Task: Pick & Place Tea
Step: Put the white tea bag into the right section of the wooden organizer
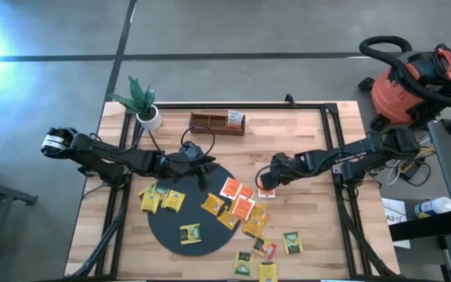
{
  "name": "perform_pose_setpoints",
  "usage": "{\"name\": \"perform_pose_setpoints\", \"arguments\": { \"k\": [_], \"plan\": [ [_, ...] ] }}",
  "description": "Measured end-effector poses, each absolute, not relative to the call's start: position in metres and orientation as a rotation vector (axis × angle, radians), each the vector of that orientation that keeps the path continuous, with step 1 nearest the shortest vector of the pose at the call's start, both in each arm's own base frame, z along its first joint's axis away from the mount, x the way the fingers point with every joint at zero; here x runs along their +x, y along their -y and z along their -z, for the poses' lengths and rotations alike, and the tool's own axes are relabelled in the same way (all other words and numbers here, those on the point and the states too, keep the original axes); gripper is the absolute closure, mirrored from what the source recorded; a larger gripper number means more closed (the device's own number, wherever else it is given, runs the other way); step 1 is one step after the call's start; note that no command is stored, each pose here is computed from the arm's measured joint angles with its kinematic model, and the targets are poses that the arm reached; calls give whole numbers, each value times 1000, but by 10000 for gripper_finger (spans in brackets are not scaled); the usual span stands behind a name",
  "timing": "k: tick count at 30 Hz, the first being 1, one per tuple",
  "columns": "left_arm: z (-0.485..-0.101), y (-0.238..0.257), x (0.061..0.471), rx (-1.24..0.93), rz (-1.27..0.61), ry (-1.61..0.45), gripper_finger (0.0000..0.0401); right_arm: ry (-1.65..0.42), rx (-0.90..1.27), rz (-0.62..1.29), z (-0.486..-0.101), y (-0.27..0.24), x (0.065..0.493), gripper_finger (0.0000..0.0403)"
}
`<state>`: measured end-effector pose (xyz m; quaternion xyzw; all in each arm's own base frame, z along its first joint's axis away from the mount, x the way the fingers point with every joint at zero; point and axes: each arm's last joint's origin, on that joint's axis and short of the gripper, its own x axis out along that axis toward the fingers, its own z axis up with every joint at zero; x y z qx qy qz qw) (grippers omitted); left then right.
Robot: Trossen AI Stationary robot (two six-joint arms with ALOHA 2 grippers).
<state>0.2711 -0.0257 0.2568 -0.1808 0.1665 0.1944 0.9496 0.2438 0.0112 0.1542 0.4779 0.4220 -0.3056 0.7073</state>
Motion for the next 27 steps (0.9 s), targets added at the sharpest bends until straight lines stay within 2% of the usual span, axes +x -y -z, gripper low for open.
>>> {"name": "perform_pose_setpoints", "arguments": {
  "k": [11, 20, 24, 27],
  "plan": [
    [-256, 26, 271, -435, -408, -331, 259, -1006, 1042, 683, -124, 8, 260, 280],
    [-252, 27, 274, -431, -412, -342, 259, -784, 1203, 792, -128, 55, 268, 280],
    [-236, 25, 283, -432, -435, -394, 259, -754, 1231, 806, -126, 71, 267, 280],
    [-218, 18, 295, -539, -453, -426, 259, -754, 1249, 790, -123, 75, 268, 280]
  ]
}}
